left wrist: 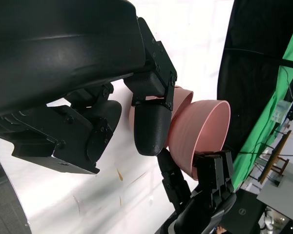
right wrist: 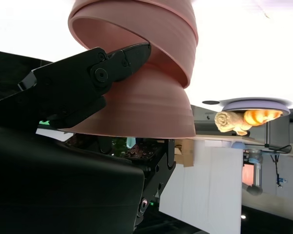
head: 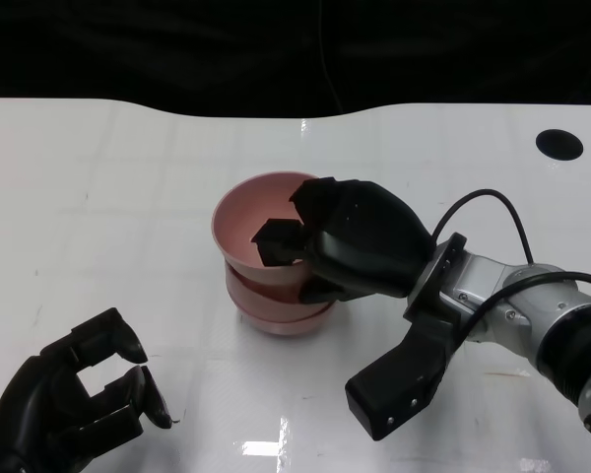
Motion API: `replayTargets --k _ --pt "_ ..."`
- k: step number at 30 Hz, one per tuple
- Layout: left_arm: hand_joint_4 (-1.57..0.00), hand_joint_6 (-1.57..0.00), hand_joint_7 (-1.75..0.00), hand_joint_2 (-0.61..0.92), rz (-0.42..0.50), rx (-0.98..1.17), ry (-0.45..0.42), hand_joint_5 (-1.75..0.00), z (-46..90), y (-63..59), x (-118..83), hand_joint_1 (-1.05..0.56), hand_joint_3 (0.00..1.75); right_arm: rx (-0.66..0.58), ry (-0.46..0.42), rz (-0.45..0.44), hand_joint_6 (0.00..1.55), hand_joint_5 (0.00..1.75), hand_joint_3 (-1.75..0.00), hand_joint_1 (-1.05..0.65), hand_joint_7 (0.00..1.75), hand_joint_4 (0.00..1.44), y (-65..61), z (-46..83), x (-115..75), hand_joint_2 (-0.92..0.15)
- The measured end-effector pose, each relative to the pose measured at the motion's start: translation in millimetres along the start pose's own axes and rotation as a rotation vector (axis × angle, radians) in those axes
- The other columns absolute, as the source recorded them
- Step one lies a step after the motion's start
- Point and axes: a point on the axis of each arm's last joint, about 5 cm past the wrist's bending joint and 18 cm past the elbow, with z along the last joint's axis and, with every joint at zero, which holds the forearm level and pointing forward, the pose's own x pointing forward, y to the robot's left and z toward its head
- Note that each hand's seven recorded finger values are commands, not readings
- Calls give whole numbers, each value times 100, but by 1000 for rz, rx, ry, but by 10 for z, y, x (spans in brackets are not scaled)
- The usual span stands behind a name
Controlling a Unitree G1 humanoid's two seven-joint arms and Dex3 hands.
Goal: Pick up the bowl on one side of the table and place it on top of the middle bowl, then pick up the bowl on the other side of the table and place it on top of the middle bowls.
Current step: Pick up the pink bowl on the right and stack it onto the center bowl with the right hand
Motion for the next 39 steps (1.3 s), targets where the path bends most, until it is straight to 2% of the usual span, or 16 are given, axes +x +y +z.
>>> replayTargets --k 7,8,11,13,16,18,22,24,26,30,34,35,38,39 --pt "-92 -73 -175 88 0 -2 -1 -175 1 2 -1 16 129 -9 8 3 57 175 -1 -19 173 83 -8 -30 -2 -83" --pt "-92 -73 -175 88 1 -2 -1 -175 2 2 -1 16 129 -9 10 6 58 175 -1 -19 170 83 -4 -32 -7 -83" --pt "-91 -73 -175 88 1 -3 4 -175 0 3 -1 16 129 -9 15 13 68 175 -1 -23 144 84 8 -37 -20 -85" --pt "-91 -73 -175 88 2 -5 11 -175 -3 2 -2 16 128 -9 16 15 70 175 -1 -24 139 84 16 -38 -27 -86" --pt "-91 -72 -175 88 2 -6 15 -175 -5 2 -2 16 128 -10 13 13 70 175 -2 -26 142 84 21 -33 -26 -87" --pt "-91 -72 -175 89 2 -6 14 -175 -4 3 -2 16 128 -8 9 16 74 175 -1 -27 126 83 31 -22 -23 -86" --pt "-91 -72 -175 89 3 -5 14 -175 -4 3 -2 17 127 -10 -4 31 70 175 -1 -27 136 82 50 2 -13 -87" --pt "-90 -72 -175 89 3 -5 14 -175 -4 3 -2 17 127 -11 -6 44 73 175 -1 -25 130 83 51 4 -12 -87" --pt "-90 -72 -175 89 3 -5 14 -175 -4 3 -2 17 127 -10 -9 54 79 175 0 -24 116 83 48 8 -7 -87" --pt "-90 -72 -175 89 3 -4 13 -175 -4 3 -2 17 128 -10 -11 63 82 175 0 -23 116 85 48 11 -5 -85" --pt "-90 -72 -175 88 3 -3 13 -175 -3 3 -2 17 128 -12 -15 75 86 158 0 -31 93 87 44 16 3 -86" --pt "-91 -72 -175 88 5 -4 14 -175 -3 3 -2 17 128 -12 -17 76 85 154 -4 -36 97 87 41 19 7 -89" --pt "-91 -73 -175 88 9 -3 13 -175 2 -2 -3 17 128 -12 -23 71 83 152 -7 -39 101 87 38 28 15 -92" --pt "-92 -73 -175 88 8 -3 12 -175 3 -3 -3 17 129 -11 -26 70 80 143 -22 -48 99 86 37 32 17 -92"
